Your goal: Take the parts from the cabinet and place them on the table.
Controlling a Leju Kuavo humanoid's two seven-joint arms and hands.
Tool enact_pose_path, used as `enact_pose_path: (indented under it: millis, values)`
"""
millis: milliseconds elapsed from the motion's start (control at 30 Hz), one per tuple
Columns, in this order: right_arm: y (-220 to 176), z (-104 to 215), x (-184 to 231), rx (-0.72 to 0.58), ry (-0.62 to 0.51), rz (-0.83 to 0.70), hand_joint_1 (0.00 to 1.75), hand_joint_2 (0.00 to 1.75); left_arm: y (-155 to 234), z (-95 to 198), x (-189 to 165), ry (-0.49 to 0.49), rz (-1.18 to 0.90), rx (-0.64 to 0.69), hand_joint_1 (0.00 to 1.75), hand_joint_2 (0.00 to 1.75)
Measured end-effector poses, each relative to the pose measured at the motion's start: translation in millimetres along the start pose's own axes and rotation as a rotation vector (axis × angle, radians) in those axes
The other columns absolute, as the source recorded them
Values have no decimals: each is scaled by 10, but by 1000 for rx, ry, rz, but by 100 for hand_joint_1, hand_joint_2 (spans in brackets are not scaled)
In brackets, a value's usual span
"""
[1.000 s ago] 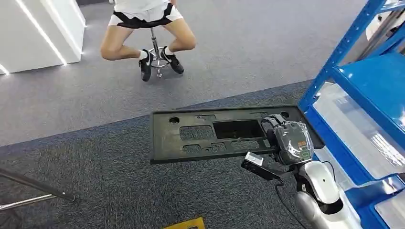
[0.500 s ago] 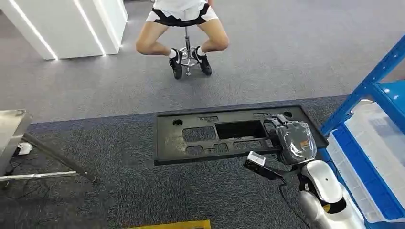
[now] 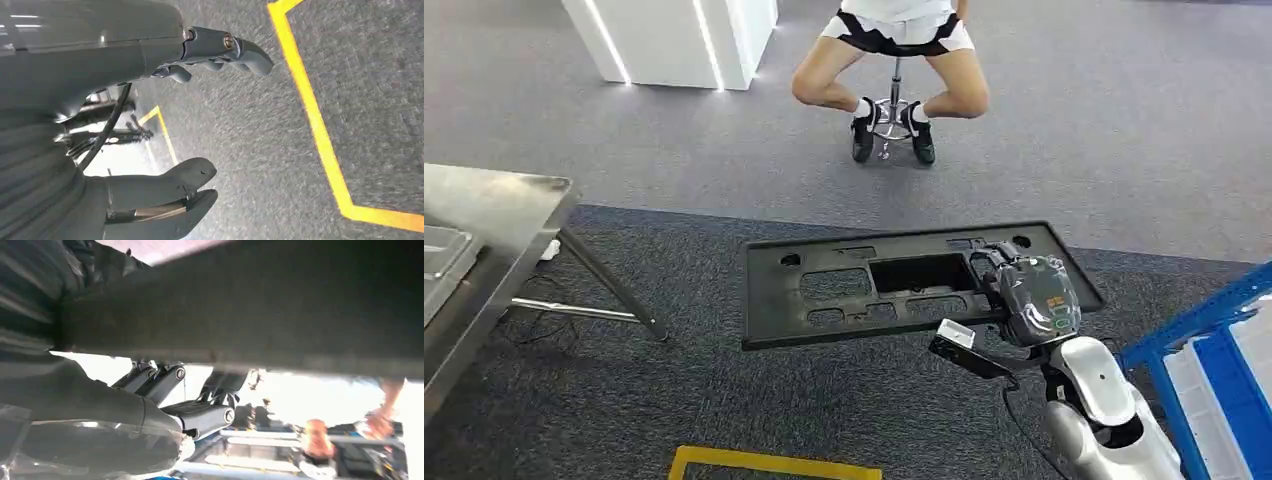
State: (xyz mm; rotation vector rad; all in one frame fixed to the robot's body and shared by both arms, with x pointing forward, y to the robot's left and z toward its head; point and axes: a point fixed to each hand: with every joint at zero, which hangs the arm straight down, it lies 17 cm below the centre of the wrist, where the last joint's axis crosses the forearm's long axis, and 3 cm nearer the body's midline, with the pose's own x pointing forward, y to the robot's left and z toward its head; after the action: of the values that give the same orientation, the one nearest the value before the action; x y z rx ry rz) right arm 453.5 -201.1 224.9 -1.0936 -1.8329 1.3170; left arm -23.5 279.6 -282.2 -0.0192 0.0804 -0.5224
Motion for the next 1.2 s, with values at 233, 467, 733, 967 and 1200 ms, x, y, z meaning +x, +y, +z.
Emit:
enact_pose_path:
  millis: [233, 467, 733, 967, 1200]
  values:
    - [43, -9, -11, 15, -8, -2, 175, 175, 8, 3, 23, -3, -1, -1, 0, 175]
    - [3, -91, 19, 14, -28, -2, 175, 175, -27, 1, -9, 1, 3, -9, 0, 175]
    - [13, -109, 19, 17, -31, -1, 175, 175, -24, 4, 33, -7, 12, -10, 0, 175]
    - [-52, -168, 14, 6, -36, 6, 175, 175, -16, 0, -15, -3, 14, -9, 0, 175]
    - [-22, -190, -8, 24, -37, 13, 175, 175, -1, 5, 57, -23, 27, -10, 0, 175]
